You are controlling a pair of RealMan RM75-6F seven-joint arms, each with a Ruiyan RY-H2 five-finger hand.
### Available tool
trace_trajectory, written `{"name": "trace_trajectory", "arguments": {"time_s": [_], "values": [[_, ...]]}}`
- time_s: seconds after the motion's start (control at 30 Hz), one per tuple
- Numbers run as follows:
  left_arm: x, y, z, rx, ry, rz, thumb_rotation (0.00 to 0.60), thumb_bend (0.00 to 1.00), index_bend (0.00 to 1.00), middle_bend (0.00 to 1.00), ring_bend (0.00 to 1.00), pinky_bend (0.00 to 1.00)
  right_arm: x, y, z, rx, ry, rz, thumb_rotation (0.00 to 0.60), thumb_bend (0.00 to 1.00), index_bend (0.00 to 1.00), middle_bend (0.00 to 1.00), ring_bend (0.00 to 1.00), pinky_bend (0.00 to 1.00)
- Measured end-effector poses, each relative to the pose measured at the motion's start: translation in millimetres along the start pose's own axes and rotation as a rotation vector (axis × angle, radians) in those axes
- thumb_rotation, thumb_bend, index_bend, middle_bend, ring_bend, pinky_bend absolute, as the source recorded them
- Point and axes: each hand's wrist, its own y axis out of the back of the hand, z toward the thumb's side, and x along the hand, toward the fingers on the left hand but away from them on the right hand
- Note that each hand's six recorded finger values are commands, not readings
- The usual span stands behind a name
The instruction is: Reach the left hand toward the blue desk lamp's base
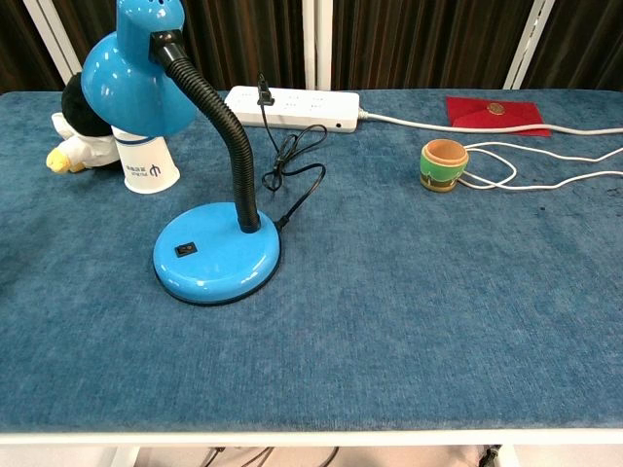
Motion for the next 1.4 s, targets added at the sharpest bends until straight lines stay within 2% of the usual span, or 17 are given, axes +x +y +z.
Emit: {"name": "trace_trajectory", "arguments": {"time_s": [0.5,0.6,0.7,0.77,0.8,0.87,0.93,1.07,1.27,1.4], "values": [[1.7,1.6,4.9,-0.019,-0.015,-0.001,0.6,0.01,0.04,0.0,0.0,0.0,-1.8,2.6,1.8,-0.005,0.003,-0.007,0.6,0.19,0.0,0.0,0.0,0.0],[3.5,0.6,9.0,-0.032,-0.036,-0.007,0.6,0.02,0.04,0.05,0.01,0.06,-2.4,2.3,1.8,-0.006,0.001,-0.004,0.6,0.19,0.0,0.0,0.0,0.0],[3.5,-3.0,16.9,-0.035,-0.076,-0.025,0.6,0.1,0.04,0.32,0.18,0.27,-1.6,0.3,2.7,-0.009,0.004,0.003,0.6,0.19,0.0,0.0,0.0,0.0],[2.6,-7.7,25.8,-0.043,-0.118,-0.048,0.6,0.17,0.04,0.4,0.3,0.38,-0.9,-1.6,5.0,-0.012,0.013,0.006,0.6,0.19,0.0,0.0,0.0,0.0],[2.2,-10.1,30.5,-0.046,-0.139,-0.059,0.6,0.21,0.04,0.47,0.37,0.44,-0.7,-2.5,6.2,-0.015,0.017,0.008,0.6,0.19,0.0,0.0,0.0,0.0],[2.0,-16.0,43.9,-0.049,-0.195,-0.083,0.6,0.31,0.06,0.67,0.59,0.6,-0.8,-4.1,8.1,-0.017,0.024,0.014,0.6,0.19,0.0,0.0,0.0,0.0],[2.9,-23.2,59.1,-0.045,-0.254,-0.111,0.6,0.35,0.07,0.75,0.7,0.69,-1.2,-4.8,8.8,-0.016,0.026,0.016,0.6,0.19,0.0,0.0,0.0,0.0],[8.3,-38.3,83.7,-0.032,-0.332,-0.174,0.6,0.38,0.07,0.76,0.75,0.77,-1.0,-6.2,7.9,-0.015,0.02,0.024,0.6,0.19,0.0,0.0,0.0,0.0],[24.2,-63.8,119.1,-0.003,-0.418,-0.289,0.6,0.38,0.06,0.77,0.75,0.78,-1.1,-4.8,0.3,-0.02,-0.005,0.022,0.6,0.19,0.0,0.0,0.0,0.0],[34.2,-76.4,147.6,0.038,-0.482,-0.323,0.6,0.38,0.06,0.77,0.75,0.78,-2.1,-3.8,-2.8,-0.021,-0.013,0.024,0.6,0.19,0.0,0.0,0.0,0.0]]}}
